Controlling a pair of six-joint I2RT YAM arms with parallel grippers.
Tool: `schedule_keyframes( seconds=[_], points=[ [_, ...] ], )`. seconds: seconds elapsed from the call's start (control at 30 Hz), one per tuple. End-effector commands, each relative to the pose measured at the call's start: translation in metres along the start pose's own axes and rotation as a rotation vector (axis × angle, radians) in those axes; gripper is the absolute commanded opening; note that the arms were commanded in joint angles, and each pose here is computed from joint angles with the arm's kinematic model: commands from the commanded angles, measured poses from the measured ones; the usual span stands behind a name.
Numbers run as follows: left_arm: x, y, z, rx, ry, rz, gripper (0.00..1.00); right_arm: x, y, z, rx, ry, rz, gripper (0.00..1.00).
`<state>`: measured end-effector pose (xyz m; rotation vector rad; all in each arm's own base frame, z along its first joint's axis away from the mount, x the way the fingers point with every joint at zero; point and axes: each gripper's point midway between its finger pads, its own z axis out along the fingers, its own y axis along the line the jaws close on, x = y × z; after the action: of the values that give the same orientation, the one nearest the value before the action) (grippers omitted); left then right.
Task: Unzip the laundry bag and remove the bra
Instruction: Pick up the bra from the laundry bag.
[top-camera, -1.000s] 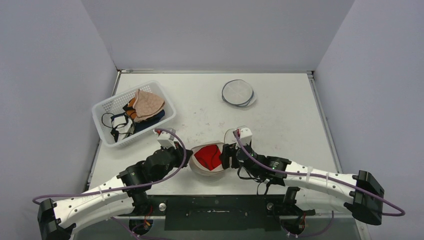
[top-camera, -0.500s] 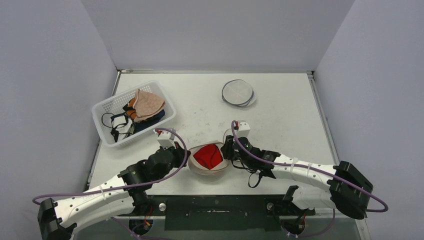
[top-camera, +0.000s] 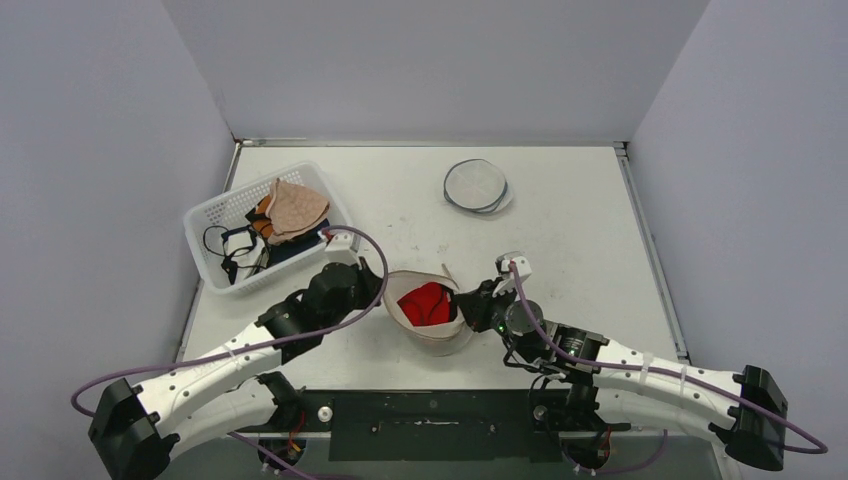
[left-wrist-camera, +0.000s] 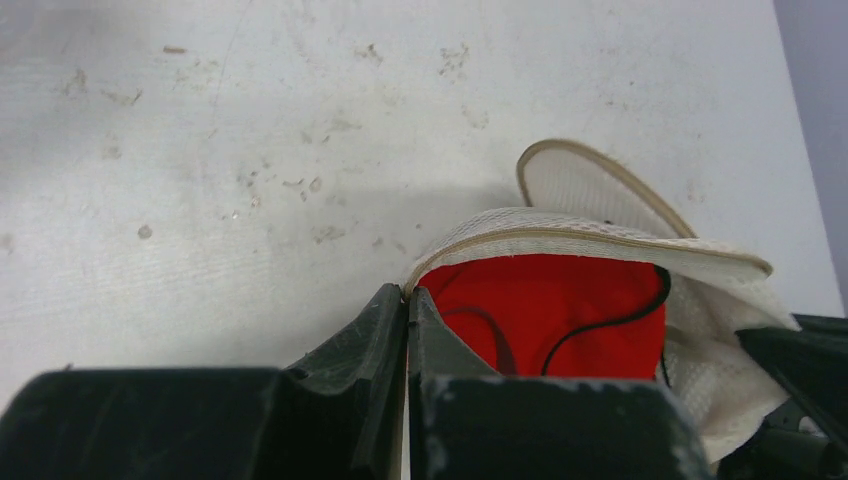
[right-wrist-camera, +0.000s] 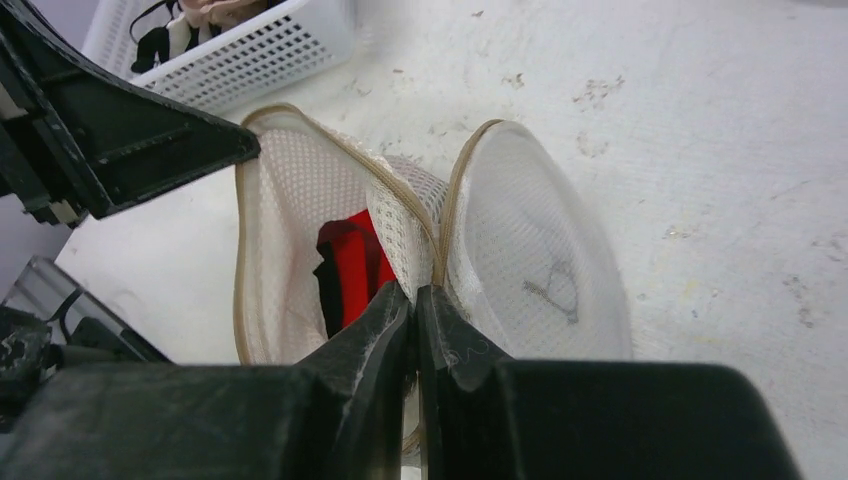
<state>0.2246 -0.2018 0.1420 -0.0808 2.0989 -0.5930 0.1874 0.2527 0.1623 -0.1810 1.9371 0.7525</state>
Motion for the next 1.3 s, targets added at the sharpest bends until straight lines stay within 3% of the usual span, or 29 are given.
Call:
schedule_keyframes(
  seconds=[0.0, 0.17, 0.43, 0.5, 0.6, 0.67, 0.8, 1.1, 1.2, 1.27],
  points=[
    [-0.067, -0.062, 0.000, 0.179, -0.097, -0.014, 0.00, -0.023, -0.016, -0.005, 0.086, -0.126, -0.016, 0.05],
    [-0.060, -0.060, 0.009, 0.170, -0.079, -0.035, 0.00, -0.003, -0.031, -0.002, 0.110, -0.133, -0.019, 0.05],
    [0.001, -0.031, 0.021, 0.152, 0.041, -0.140, 0.02, 0.048, -0.053, 0.000, 0.131, -0.060, 0.024, 0.05],
    [0.010, -0.032, 0.018, 0.160, 0.076, -0.164, 0.12, 0.049, -0.053, -0.001, 0.132, -0.055, 0.023, 0.05],
    [0.011, -0.039, 0.009, 0.200, 0.103, -0.200, 0.44, 0.047, -0.051, -0.002, 0.127, -0.051, 0.021, 0.05],
    [0.016, -0.039, 0.003, 0.203, 0.135, -0.215, 0.59, 0.046, -0.049, -0.002, 0.127, -0.051, 0.026, 0.05],
    [0.022, -0.042, -0.009, 0.216, 0.175, -0.266, 0.72, 0.046, -0.047, -0.002, 0.125, -0.045, 0.055, 0.05],
    [0.047, -0.056, -0.018, 0.187, 0.193, -0.269, 0.70, 0.055, -0.041, -0.001, 0.122, -0.013, 0.102, 0.05],
    [0.055, -0.049, -0.007, 0.123, 0.205, -0.244, 0.58, 0.062, -0.038, -0.001, 0.114, 0.004, 0.100, 0.05],
    [0.060, -0.041, -0.002, 0.084, 0.204, -0.231, 0.45, 0.064, -0.037, -0.003, 0.112, 0.004, 0.100, 0.05]
  ],
)
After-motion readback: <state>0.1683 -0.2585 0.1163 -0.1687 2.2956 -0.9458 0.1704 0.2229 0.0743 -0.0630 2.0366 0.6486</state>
